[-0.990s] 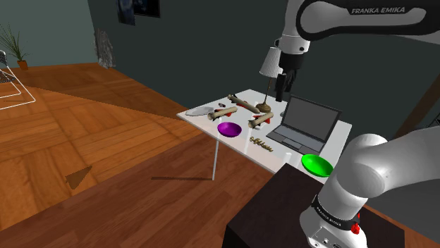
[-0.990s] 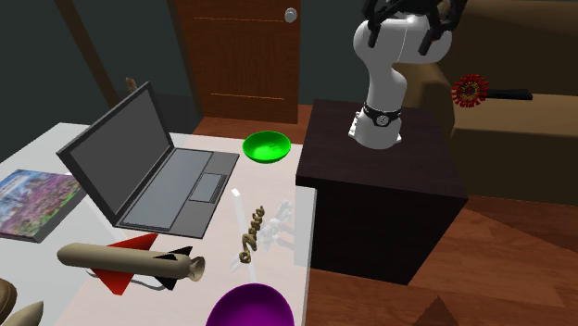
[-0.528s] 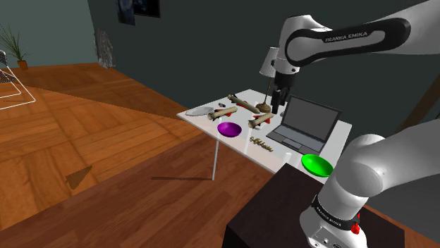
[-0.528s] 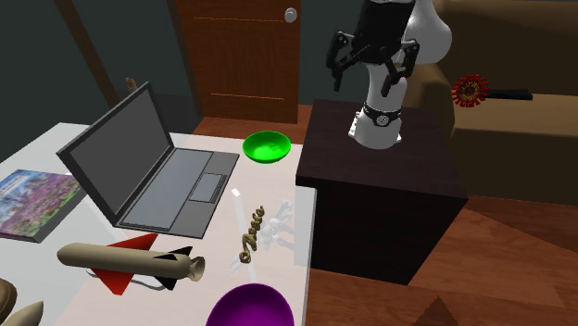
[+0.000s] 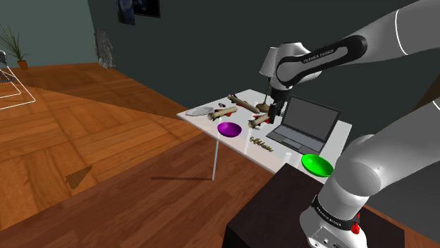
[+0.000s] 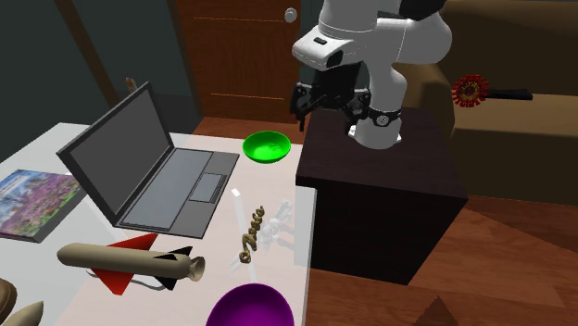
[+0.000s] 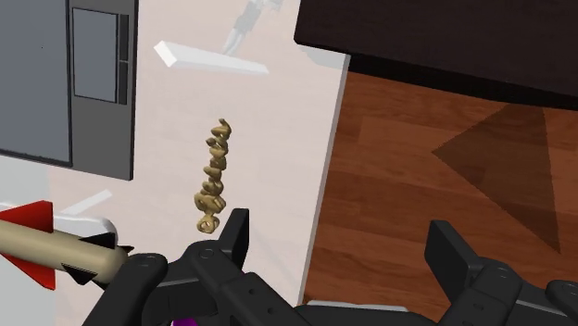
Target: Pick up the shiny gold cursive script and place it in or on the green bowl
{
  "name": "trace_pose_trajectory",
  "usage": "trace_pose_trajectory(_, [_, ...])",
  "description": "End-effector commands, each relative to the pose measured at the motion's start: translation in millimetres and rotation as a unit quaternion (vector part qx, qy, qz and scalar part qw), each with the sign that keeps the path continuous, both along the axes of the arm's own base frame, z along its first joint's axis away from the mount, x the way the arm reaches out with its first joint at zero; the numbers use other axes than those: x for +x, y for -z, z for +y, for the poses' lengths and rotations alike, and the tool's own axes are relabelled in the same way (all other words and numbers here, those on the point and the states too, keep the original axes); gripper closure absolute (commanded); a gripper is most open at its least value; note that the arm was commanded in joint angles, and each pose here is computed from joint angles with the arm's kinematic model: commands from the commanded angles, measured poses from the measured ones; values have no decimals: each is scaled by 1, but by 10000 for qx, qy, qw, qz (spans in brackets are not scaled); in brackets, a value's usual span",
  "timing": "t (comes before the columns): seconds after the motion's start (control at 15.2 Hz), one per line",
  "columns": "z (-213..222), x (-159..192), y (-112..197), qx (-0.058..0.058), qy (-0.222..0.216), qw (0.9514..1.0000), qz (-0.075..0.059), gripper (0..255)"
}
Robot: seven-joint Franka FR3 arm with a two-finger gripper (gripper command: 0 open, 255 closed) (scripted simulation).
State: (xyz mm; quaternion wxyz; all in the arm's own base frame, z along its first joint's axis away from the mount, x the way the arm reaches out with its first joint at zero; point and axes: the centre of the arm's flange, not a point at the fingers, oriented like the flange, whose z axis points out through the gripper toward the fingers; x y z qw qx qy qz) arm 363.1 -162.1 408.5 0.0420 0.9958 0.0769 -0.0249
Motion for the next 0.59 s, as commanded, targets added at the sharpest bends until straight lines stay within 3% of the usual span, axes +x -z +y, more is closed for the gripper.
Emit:
trace_pose_trajectory(0.0, [-14, 10, 23, 17, -20, 10000, 4, 0])
trace_pose_trajectory(0.53, [-73, 39, 107, 114, -88, 9999, 43, 0])
